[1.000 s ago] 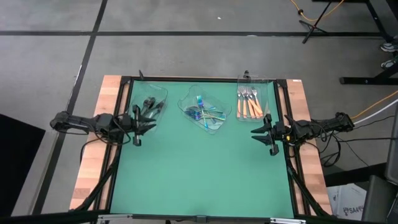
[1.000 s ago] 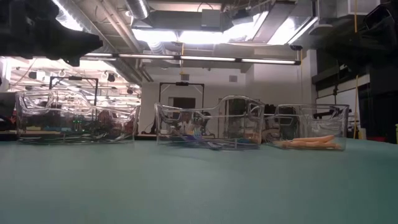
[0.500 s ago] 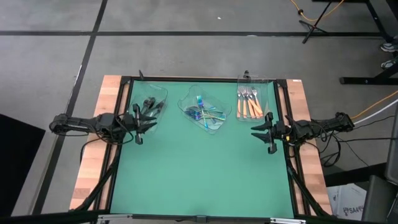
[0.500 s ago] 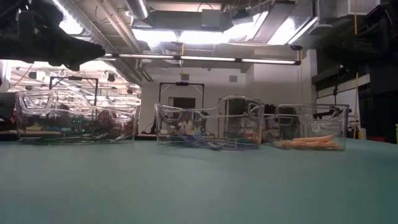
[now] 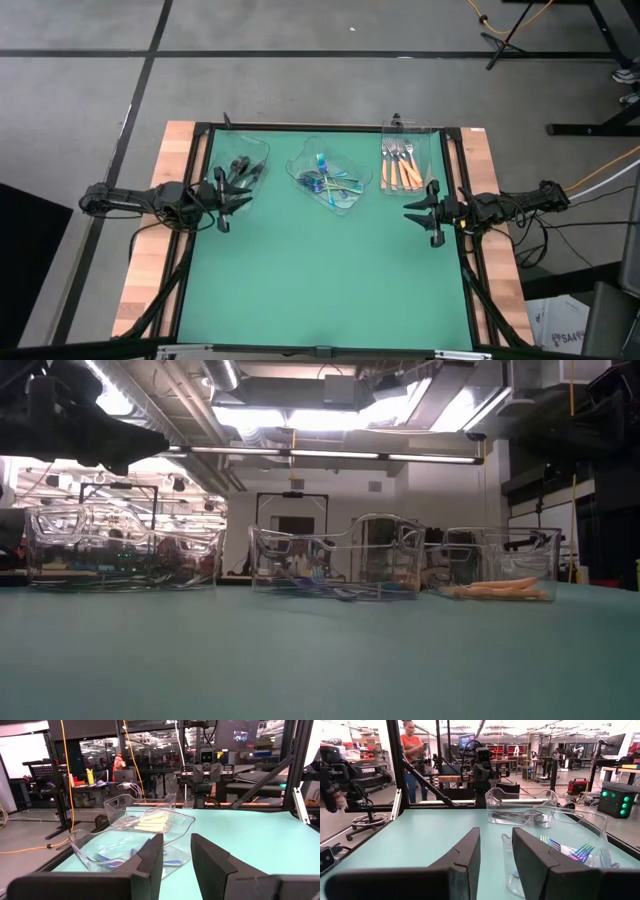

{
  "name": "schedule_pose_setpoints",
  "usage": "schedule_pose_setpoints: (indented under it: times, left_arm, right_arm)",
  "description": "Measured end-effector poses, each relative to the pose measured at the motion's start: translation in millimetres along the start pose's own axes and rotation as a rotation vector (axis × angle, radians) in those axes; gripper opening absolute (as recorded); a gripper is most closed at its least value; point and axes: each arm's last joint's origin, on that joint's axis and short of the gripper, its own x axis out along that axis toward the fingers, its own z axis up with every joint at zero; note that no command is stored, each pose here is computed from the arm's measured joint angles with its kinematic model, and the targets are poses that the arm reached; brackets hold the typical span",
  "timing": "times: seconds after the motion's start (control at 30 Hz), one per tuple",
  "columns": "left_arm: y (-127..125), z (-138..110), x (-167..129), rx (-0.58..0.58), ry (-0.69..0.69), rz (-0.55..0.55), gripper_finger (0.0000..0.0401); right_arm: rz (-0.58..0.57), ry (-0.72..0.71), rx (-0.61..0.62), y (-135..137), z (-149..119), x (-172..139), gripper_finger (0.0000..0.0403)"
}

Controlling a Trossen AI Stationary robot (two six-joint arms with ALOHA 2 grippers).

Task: Sort silverware by color (type)
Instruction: Return to Home Position

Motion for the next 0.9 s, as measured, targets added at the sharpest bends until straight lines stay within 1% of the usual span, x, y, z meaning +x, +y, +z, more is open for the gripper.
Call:
schedule_pose_setpoints:
  times: [0.2, 0.4, 0.9]
  left_arm:
    - [0.0, 0.0, 0.0, 0.000, 0.000, 0.000, 0.0093]
    - [0.0, 0.0, 0.0, -0.001, 0.000, 0.000, 0.0093]
    - [0.0, 0.0, 0.0, 0.000, 0.000, 0.000, 0.0092]
  right_arm:
    - [0.005, 0.000, -0.003, 0.2, 0.0, 0.0, 0.0106]
    - [0.062, 0.005, 0.005, 1.8, -0.5, -0.1, 0.0106]
    - [0.070, 0.005, 0.005, 2.0, -0.5, -0.1, 0.0106]
